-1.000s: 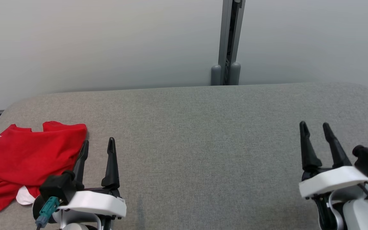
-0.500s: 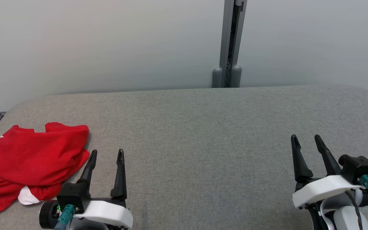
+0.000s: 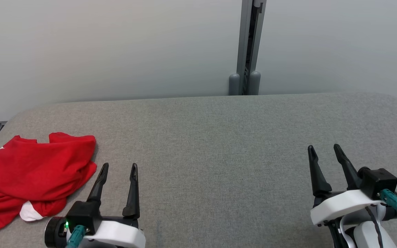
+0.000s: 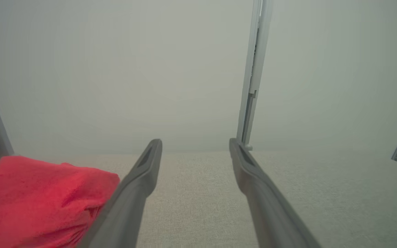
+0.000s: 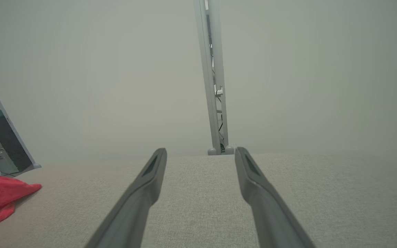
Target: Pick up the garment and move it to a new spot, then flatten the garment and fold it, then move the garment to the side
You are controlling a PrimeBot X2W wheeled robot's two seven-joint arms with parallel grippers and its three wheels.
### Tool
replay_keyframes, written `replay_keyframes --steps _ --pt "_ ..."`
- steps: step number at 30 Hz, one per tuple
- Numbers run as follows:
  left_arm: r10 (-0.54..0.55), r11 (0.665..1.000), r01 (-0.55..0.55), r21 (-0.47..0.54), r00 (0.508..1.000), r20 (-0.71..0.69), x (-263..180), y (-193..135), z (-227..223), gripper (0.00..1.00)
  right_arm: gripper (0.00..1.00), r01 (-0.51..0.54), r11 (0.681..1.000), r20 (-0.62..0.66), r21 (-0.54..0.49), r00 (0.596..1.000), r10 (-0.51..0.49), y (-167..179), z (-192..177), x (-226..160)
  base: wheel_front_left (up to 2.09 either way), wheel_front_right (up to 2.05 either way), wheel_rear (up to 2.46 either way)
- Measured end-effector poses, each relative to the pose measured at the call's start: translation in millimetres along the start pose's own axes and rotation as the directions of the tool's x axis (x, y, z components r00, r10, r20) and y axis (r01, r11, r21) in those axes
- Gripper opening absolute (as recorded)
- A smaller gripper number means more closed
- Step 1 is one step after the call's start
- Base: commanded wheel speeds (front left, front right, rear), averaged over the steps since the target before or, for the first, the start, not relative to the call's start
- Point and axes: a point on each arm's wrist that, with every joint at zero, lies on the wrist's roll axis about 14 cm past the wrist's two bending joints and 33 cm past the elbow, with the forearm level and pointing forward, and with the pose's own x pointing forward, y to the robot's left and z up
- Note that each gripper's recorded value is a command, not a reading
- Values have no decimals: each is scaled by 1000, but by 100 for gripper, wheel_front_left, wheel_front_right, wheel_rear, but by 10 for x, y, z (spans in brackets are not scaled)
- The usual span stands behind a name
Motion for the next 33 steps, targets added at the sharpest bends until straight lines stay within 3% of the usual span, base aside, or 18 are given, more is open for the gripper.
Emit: replay_keyframes --steps 3,19,33 --pt "8 999 -9 -31 1000 -11 -32 26 -37 100 100 -1 1000 0 31 1000 1 19 -19 -4 0 0 0" --pt "-26 997 24 72 999 32 -51 -22 38 100 100 -37 999 20 -22 999 37 108 5 25 0 0 0" --pt "-32 998 30 58 999 24 -56 -32 14 100 100 -26 1000 15 1 1000 26 78 -14 34 0 0 0"
